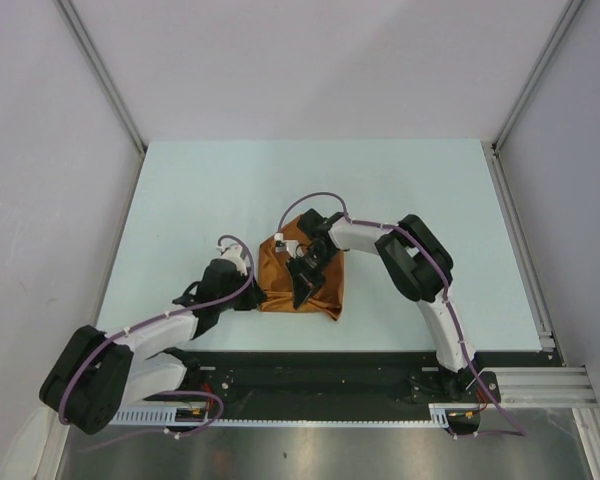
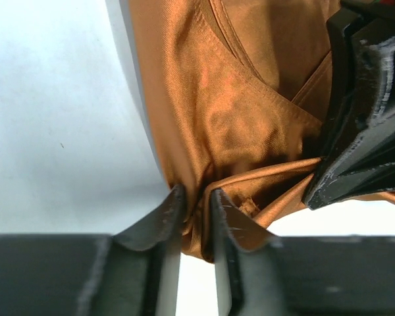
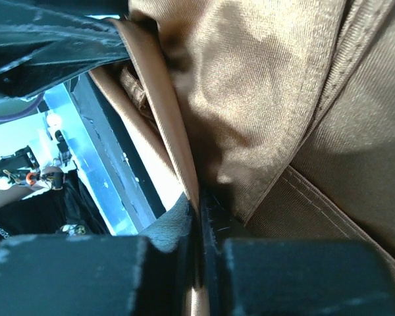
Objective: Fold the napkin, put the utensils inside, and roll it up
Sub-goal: Roll the napkin with the utensil
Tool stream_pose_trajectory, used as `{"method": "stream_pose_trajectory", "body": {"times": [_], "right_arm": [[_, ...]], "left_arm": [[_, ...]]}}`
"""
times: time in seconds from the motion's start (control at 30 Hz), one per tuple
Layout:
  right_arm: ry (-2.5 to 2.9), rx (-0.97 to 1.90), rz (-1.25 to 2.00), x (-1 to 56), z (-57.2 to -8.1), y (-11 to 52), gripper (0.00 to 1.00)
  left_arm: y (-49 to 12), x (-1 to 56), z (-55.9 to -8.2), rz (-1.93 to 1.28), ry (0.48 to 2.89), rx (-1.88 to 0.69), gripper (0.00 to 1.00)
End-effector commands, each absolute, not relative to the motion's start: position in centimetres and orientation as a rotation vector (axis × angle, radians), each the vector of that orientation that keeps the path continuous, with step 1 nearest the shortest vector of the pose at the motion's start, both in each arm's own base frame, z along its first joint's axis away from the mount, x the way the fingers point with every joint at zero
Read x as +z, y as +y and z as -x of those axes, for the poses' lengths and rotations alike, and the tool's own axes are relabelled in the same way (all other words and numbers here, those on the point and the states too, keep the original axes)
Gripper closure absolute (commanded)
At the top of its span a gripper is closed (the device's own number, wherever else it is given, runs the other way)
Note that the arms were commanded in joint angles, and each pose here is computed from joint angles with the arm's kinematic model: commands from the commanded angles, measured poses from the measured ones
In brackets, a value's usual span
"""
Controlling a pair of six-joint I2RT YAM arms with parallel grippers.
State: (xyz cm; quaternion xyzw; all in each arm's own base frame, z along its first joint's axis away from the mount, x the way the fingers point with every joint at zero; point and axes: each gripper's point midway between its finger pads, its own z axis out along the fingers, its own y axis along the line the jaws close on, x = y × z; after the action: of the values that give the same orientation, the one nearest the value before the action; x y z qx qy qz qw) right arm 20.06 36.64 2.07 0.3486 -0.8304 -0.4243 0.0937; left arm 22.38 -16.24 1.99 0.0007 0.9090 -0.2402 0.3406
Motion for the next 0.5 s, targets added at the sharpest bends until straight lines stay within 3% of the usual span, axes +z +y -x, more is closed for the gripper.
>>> {"method": "stream_pose_trajectory", "body": {"times": [0.0, 0.17, 0.47], "right_arm": [[-2.504, -1.286, -1.046, 3.4, -21.8, 37.0, 0.88], [-2.537, -1.315, -1.066, 5.2, -22.6, 37.2, 0.69], [-2.817, -1.309, -1.247, 9.5, -25.6, 36.3, 0.52]], "left_arm": [[-17.0, 2.7, -22.8, -0.031, 2.367, -0.646, 0.8], [-17.0, 2.4, -22.7, -0.069, 2.396, -0.633, 0.86], [-17.6, 2.7, -23.2, -0.112, 2.408, -0.637, 0.87]]}}
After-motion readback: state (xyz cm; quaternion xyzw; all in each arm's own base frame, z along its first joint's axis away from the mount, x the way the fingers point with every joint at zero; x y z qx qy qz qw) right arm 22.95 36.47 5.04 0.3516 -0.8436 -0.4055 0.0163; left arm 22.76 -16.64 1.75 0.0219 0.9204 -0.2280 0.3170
